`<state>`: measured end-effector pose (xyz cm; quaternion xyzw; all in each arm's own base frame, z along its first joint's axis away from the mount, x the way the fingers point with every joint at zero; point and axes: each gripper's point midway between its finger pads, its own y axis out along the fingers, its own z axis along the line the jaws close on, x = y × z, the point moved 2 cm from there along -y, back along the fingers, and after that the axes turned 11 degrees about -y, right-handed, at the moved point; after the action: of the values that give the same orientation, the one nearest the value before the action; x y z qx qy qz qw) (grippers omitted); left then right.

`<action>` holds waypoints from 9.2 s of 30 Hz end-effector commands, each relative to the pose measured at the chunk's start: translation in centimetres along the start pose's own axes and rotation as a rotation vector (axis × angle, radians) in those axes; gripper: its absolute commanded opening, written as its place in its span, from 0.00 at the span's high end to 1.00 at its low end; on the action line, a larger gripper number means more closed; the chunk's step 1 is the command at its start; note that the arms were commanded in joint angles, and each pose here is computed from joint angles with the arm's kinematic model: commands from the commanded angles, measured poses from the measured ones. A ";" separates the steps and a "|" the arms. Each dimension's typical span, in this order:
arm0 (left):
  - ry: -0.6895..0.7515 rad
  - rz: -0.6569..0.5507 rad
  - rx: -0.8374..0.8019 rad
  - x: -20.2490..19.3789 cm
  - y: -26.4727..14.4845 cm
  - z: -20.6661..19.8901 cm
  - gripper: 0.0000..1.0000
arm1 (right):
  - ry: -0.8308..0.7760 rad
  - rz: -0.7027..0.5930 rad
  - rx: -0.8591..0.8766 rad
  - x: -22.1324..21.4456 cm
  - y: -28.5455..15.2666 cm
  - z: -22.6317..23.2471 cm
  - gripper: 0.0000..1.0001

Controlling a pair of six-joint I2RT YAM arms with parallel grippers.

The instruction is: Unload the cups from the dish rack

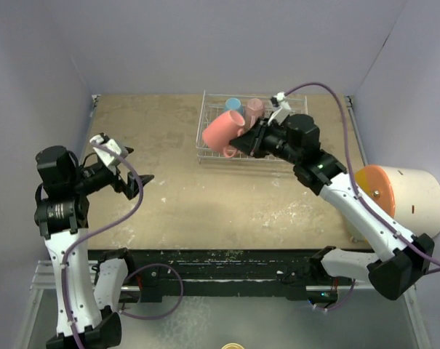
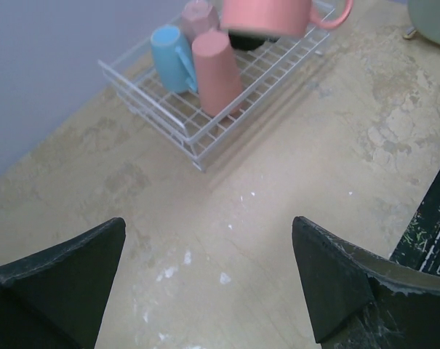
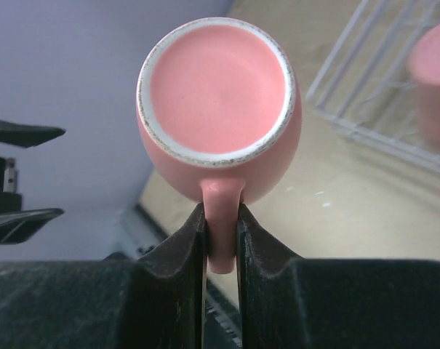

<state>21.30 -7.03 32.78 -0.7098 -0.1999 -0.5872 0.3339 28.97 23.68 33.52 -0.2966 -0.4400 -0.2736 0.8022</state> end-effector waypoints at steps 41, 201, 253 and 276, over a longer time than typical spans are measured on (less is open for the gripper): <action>0.713 -0.239 -0.084 5.1 -1.7 -3.5 1.00 | 0.692 0.140 0.984 -2.4 0.4 24.5 1.00; 0.906 -0.243 -0.162 8.8 0.5 -3.2 0.05 | 0.438 0.114 0.814 3.3 4.3 18.9 1.00; -0.013 1.131 0.344 -10.7 9.8 20.9 1.00 | -0.057 0.095 -0.440 2.8 -0.8 -8.2 0.13; -0.036 1.147 0.245 -15.1 13.3 22.6 1.00 | -0.051 0.101 -0.371 2.4 -0.3 -7.3 0.13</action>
<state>40.59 1.45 12.90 -0.6715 0.1595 -0.2456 0.6807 33.81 17.60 30.76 -0.4901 -0.3630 -0.2899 0.7376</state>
